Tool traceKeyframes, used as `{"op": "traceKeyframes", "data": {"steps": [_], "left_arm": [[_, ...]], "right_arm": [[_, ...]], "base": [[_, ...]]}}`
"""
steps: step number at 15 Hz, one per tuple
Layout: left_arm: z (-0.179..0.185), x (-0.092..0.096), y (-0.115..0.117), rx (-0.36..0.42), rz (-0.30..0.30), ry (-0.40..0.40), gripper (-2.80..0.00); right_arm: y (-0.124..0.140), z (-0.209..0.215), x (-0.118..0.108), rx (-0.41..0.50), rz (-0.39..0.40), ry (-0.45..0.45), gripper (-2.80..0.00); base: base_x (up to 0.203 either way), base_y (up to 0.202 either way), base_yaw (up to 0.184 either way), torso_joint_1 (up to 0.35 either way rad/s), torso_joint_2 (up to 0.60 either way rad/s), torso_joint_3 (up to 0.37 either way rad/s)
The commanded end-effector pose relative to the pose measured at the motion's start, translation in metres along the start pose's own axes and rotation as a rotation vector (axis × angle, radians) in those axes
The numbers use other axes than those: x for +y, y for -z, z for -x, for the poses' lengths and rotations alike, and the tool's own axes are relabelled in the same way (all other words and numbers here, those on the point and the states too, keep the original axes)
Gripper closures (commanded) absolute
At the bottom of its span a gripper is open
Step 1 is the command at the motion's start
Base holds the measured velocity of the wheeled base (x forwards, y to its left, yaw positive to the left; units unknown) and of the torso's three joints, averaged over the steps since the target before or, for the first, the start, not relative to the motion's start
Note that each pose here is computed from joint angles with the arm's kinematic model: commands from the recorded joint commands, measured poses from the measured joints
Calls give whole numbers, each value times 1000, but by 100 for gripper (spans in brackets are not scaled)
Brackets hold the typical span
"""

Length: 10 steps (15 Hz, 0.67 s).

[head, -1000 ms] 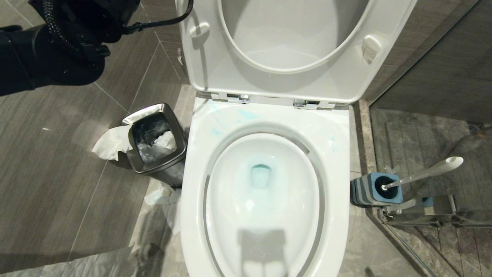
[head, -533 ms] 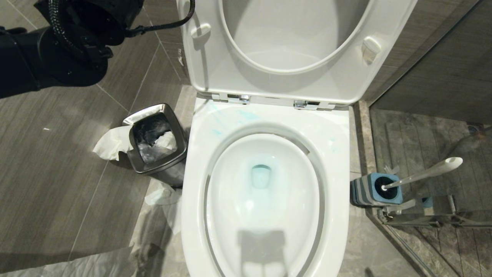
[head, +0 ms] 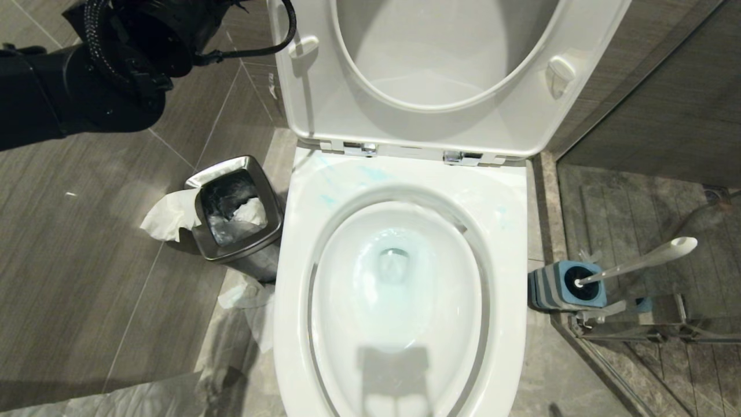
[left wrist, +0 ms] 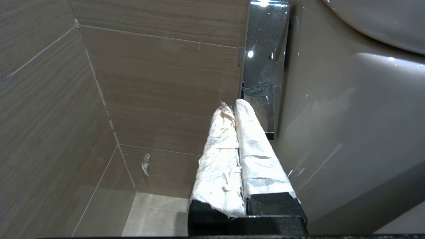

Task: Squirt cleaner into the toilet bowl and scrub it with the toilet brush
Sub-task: Flush the toilet

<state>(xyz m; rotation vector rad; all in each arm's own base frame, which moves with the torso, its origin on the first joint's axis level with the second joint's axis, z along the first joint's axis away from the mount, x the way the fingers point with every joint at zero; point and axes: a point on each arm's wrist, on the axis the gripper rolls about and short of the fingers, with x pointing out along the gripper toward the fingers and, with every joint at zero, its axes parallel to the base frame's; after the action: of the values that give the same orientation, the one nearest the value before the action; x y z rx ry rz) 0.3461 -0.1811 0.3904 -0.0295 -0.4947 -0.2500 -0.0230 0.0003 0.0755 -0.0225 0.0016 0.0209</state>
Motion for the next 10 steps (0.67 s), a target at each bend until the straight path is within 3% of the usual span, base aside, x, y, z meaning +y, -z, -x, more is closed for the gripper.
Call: {"op": "traceKeyframes", "data": {"steps": [1,10], "left_arm": [[-2,-2,8,13,-3,15,0],[-1,-2,3,0,-2,14,0]], "right_arm": [[0,0,0,1,0,-1,0],[0,0,0,1,0,-1,0]], "base": [[0,0,0,0,0,0],[0,0,0,0,0,0]]}}
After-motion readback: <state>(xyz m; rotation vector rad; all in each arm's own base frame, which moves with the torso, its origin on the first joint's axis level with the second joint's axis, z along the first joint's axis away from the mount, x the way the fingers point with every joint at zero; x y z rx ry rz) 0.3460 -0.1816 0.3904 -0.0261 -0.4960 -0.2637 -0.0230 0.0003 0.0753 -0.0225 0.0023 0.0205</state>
